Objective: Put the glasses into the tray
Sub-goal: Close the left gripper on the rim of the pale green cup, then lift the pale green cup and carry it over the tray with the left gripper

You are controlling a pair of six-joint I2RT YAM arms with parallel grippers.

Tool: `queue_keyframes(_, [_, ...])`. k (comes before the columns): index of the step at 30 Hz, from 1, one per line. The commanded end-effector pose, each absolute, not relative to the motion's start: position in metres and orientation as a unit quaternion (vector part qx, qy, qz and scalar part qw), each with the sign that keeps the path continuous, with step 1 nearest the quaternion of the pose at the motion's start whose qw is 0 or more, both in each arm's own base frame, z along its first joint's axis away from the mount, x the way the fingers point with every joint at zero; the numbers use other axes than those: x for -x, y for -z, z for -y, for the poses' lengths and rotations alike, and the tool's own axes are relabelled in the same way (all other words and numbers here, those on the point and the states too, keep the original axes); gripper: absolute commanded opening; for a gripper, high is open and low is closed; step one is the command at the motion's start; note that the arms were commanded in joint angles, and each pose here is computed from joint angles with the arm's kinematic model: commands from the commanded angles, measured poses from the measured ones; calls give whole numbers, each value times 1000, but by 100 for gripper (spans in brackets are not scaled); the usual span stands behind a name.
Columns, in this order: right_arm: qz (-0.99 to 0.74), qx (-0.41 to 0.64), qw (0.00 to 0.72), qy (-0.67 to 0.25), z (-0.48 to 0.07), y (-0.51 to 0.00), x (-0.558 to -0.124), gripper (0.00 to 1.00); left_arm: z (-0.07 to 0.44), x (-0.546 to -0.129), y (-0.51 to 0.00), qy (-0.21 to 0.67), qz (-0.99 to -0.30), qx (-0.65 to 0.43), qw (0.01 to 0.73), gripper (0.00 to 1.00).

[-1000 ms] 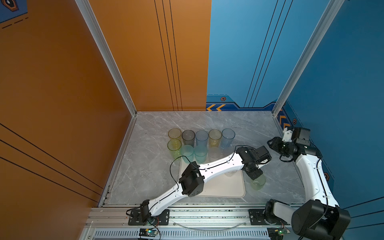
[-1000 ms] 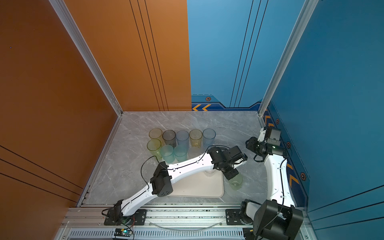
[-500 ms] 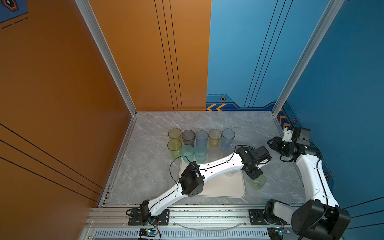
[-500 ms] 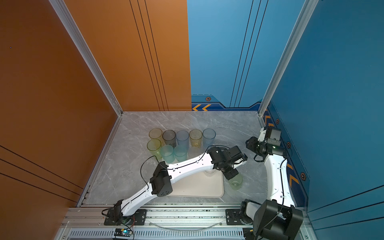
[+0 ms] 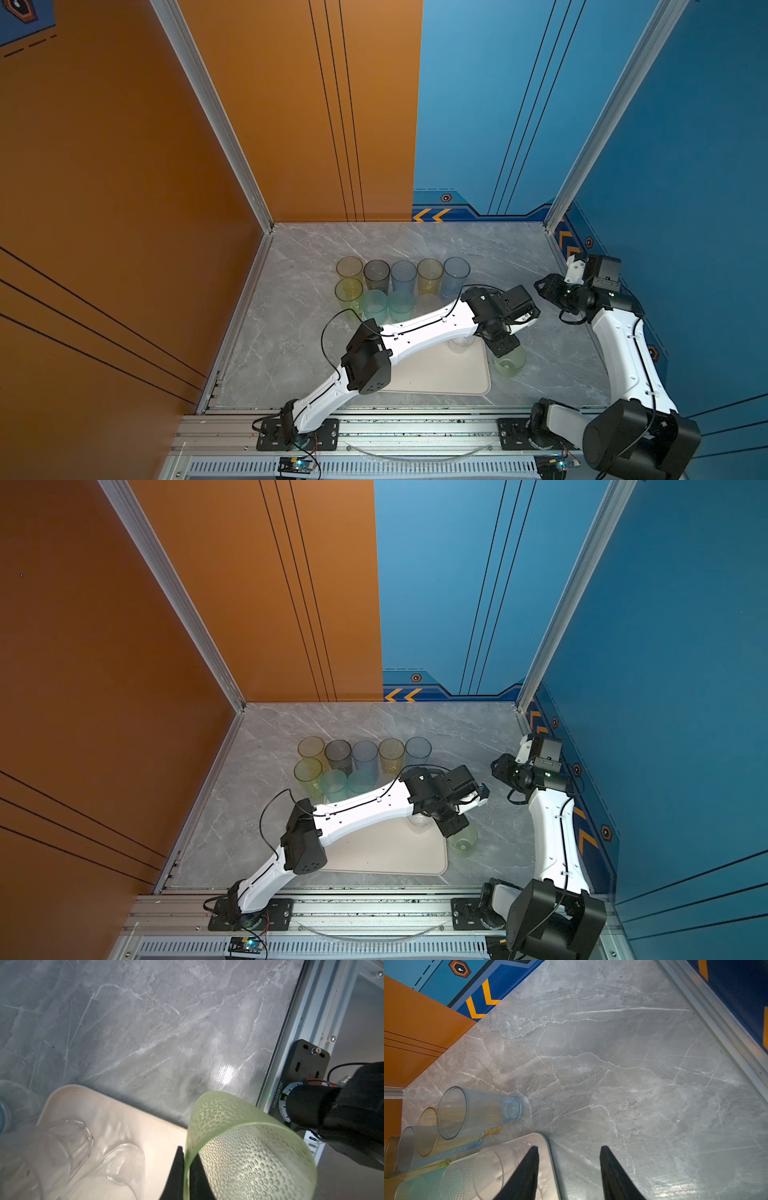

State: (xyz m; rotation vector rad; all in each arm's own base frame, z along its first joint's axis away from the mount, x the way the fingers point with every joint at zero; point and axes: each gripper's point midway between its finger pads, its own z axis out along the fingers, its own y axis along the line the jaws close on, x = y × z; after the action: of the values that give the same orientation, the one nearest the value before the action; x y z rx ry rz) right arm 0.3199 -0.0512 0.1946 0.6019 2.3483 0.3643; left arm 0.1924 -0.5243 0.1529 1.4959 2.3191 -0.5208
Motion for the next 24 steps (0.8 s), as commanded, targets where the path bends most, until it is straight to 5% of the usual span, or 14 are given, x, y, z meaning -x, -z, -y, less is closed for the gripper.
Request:
queue_keyframes(1, [-896, -233, 346, -151, 49, -198, -320, 47, 505, -203, -177, 171, -813, -523, 188, 3])
queue_keyframes(24, [-899, -226, 342, -153, 44, -196, -321, 47, 367, -248, -220, 84, -865, -434, 239, 3])
